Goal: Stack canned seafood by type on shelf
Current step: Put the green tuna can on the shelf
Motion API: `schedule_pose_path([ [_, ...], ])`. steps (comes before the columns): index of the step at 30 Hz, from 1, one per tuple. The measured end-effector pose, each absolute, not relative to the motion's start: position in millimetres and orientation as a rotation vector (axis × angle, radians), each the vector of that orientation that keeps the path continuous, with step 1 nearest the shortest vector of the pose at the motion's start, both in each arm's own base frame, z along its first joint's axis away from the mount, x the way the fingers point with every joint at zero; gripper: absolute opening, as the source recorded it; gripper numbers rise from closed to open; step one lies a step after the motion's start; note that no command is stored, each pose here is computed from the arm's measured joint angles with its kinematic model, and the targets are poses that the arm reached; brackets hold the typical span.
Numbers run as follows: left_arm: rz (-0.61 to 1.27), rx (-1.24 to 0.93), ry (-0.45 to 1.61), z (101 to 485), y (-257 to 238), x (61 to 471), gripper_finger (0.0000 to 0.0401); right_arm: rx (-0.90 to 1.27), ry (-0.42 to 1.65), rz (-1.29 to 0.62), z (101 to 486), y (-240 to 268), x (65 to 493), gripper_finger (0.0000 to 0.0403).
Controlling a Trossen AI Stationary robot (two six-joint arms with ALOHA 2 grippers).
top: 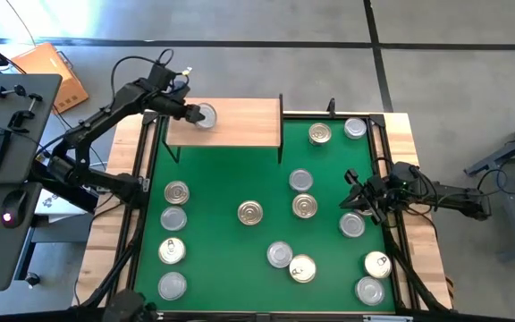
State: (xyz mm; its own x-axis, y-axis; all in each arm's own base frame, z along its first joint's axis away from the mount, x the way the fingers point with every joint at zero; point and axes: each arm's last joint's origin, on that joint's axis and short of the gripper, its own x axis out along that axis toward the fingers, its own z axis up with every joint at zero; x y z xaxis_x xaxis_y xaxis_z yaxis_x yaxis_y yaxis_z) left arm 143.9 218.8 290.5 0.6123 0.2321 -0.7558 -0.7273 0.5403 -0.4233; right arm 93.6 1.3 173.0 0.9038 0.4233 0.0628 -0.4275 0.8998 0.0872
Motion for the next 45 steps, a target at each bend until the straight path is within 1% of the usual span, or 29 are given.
schedule_pose_path([
  [4,0.656,-0.804,0.728,289,219,140,0.0272,0.100,-0.043,0.440,173,1,94,0.0020],
  [9,0.745,-0.731,0.797,291,216,132,0.0279,0.100,-0.042,0.440,173,1,94,0.0020],
  [14,0.805,-0.555,0.855,323,207,127,0.0280,0.100,-0.043,0.440,173,1,94,0.0020],
  [17,0.725,-0.421,0.848,339,196,136,0.0273,0.100,-0.042,0.440,173,1,94,0.0020],
  [19,0.643,-0.366,0.862,339,189,148,0.0261,0.100,-0.042,0.440,173,1,94,0.0020],
  [21,0.599,-0.369,0.876,332,185,160,0.0244,0.100,-0.042,0.440,173,1,94,0.0020],
  [23,0.584,-0.400,0.880,324,184,170,0.0223,0.100,-0.043,0.440,173,1,94,0.0020],
  [27,0.572,-0.393,0.898,311,190,186,0.0169,0.100,-0.042,0.440,173,1,94,0.0020],
  [32,0.709,-0.365,0.958,298,204,191,0.0099,0.100,-0.042,0.440,173,1,94,0.0020],
  [36,0.776,-0.367,0.967,295,215,186,0.0059,0.100,-0.042,0.440,173,1,94,0.0020],
  [40,0.920,-0.372,0.970,295,224,175,0.0035,0.100,-0.043,0.440,173,1,94,0.0020],
  [43,1.032,-0.373,0.984,295,232,164,0.0025,0.100,-0.042,0.440,173,1,94,0.0020],
  [45,1.069,-0.379,0.986,295,236,158,0.0020,0.100,-0.042,0.440,173,1,94,0.0020],
])
